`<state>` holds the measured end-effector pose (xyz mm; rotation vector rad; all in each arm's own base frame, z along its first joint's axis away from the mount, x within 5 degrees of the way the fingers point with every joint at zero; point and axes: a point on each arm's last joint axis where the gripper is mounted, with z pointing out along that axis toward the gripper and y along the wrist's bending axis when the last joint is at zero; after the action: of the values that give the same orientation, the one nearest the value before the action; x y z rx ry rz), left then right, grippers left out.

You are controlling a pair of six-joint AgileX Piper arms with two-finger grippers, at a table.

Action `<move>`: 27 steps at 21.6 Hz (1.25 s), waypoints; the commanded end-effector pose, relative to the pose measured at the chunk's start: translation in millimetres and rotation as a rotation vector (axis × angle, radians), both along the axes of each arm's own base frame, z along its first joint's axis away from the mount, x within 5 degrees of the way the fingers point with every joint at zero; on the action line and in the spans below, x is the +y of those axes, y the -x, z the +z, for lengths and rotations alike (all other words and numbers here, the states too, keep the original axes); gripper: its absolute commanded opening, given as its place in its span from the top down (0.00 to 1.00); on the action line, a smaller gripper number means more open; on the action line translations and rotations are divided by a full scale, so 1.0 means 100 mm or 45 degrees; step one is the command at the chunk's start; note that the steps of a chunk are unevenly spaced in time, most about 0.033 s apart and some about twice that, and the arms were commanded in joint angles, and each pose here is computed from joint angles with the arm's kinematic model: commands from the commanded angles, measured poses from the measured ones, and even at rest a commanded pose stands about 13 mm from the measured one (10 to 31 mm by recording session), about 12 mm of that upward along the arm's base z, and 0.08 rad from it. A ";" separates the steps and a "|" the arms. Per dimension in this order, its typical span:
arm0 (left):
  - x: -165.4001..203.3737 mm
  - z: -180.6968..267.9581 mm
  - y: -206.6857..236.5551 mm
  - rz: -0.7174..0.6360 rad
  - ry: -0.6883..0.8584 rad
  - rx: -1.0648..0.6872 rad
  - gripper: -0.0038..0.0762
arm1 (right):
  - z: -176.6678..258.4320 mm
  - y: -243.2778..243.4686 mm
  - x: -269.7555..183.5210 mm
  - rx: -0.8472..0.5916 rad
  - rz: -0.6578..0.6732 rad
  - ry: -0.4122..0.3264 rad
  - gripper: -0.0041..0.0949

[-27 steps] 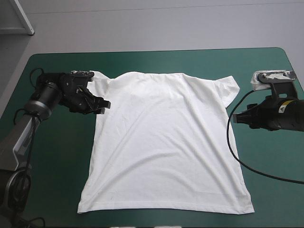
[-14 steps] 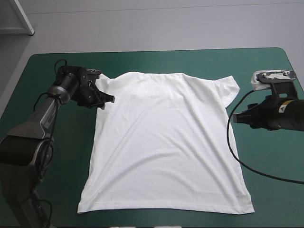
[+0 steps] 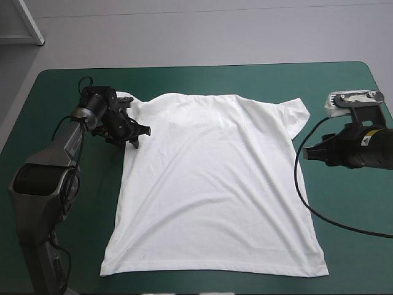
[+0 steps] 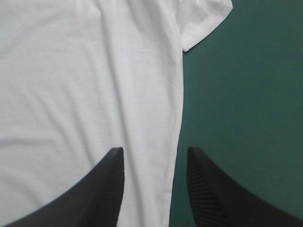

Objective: Fold the cloth

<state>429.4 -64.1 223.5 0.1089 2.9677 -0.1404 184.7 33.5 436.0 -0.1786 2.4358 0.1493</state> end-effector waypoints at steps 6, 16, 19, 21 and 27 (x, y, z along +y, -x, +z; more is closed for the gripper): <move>-0.08 -0.01 -0.06 0.025 -0.026 -0.026 0.60 | 0.12 0.05 -0.02 -0.066 -0.003 0.017 0.55; -0.14 -0.01 -0.06 0.033 0.034 -0.035 0.96 | 0.08 -0.16 -0.05 -0.118 -0.034 0.083 0.55; -0.14 -0.01 -0.04 0.020 0.029 -0.013 0.96 | -0.23 -0.76 -0.01 0.012 -0.077 0.044 0.55; -0.14 0.00 -0.04 0.000 0.025 -0.006 0.96 | -0.51 -1.14 -0.01 0.185 -0.054 0.030 0.51; -0.14 0.02 -0.06 0.002 0.030 -0.046 0.96 | -0.84 -1.81 0.07 0.247 -0.033 0.018 0.37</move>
<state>434.3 -72.0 215.4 0.1020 2.9873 -0.1285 356.3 42.5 336.5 -0.1508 2.7182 0.1351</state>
